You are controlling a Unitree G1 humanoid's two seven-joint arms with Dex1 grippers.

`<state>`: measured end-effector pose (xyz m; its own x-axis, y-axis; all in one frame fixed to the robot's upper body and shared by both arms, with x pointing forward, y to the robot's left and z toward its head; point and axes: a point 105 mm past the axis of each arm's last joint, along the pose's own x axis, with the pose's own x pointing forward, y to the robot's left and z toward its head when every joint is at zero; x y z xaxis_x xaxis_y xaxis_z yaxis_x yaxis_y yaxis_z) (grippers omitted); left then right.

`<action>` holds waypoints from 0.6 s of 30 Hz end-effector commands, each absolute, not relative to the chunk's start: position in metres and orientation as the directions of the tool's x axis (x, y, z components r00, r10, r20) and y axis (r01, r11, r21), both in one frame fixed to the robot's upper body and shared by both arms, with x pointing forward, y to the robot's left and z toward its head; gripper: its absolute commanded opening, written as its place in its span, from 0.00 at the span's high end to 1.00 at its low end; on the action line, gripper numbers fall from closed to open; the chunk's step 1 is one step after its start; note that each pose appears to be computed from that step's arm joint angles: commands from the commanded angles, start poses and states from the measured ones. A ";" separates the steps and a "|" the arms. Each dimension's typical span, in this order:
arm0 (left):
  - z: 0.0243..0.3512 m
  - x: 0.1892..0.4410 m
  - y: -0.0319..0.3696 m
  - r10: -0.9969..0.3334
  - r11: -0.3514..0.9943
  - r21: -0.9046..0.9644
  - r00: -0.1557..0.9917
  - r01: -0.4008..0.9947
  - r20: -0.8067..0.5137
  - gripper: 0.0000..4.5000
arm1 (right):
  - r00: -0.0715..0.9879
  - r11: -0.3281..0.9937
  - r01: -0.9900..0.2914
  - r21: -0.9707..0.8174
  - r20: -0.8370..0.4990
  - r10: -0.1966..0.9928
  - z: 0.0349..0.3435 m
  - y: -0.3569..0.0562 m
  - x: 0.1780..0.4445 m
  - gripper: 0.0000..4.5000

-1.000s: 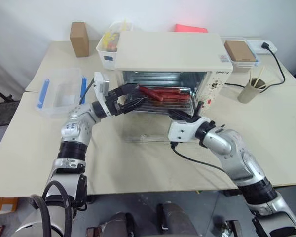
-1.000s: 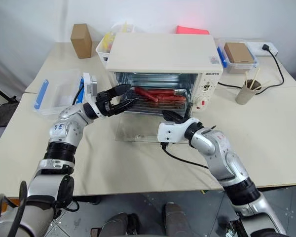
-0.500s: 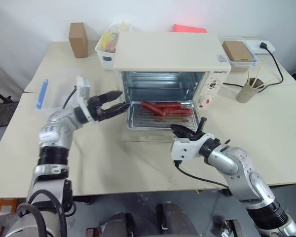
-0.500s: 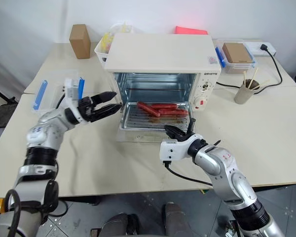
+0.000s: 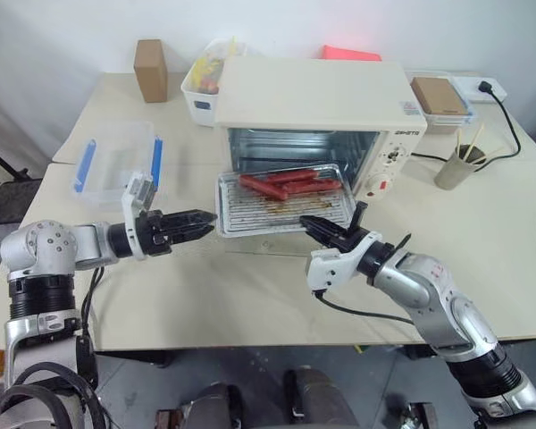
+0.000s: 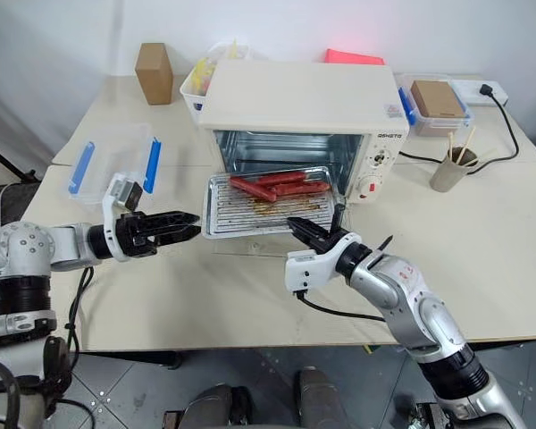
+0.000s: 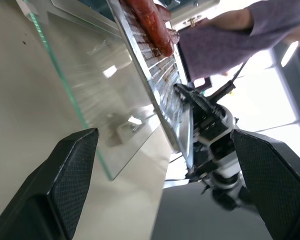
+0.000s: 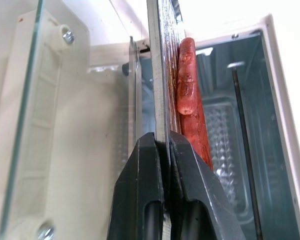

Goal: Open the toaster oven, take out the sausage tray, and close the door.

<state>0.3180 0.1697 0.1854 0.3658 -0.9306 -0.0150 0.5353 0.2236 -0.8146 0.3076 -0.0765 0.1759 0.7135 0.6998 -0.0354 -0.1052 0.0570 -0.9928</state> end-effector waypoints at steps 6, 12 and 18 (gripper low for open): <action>0.195 0.324 0.161 -0.919 0.174 -0.850 0.391 0.498 0.041 0.09 | 0.635 0.067 -0.072 -0.995 0.006 0.772 0.189 -0.050 0.308 1.00; 0.188 0.323 0.150 -0.927 0.160 -0.863 0.373 0.479 0.035 0.43 | 0.610 0.071 -0.065 -0.995 0.017 0.793 0.192 -0.040 0.308 1.00; 0.184 0.325 0.148 -0.919 0.148 -0.880 0.391 0.452 0.046 0.83 | 0.613 0.073 -0.061 -0.995 0.021 0.790 0.194 -0.043 0.312 1.00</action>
<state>0.3261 0.1478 0.1755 0.3970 -0.9178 0.0025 0.4284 0.1829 -0.8849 0.3141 -0.0447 0.1768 0.6291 0.7763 -0.0398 -0.1140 0.0416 -0.9926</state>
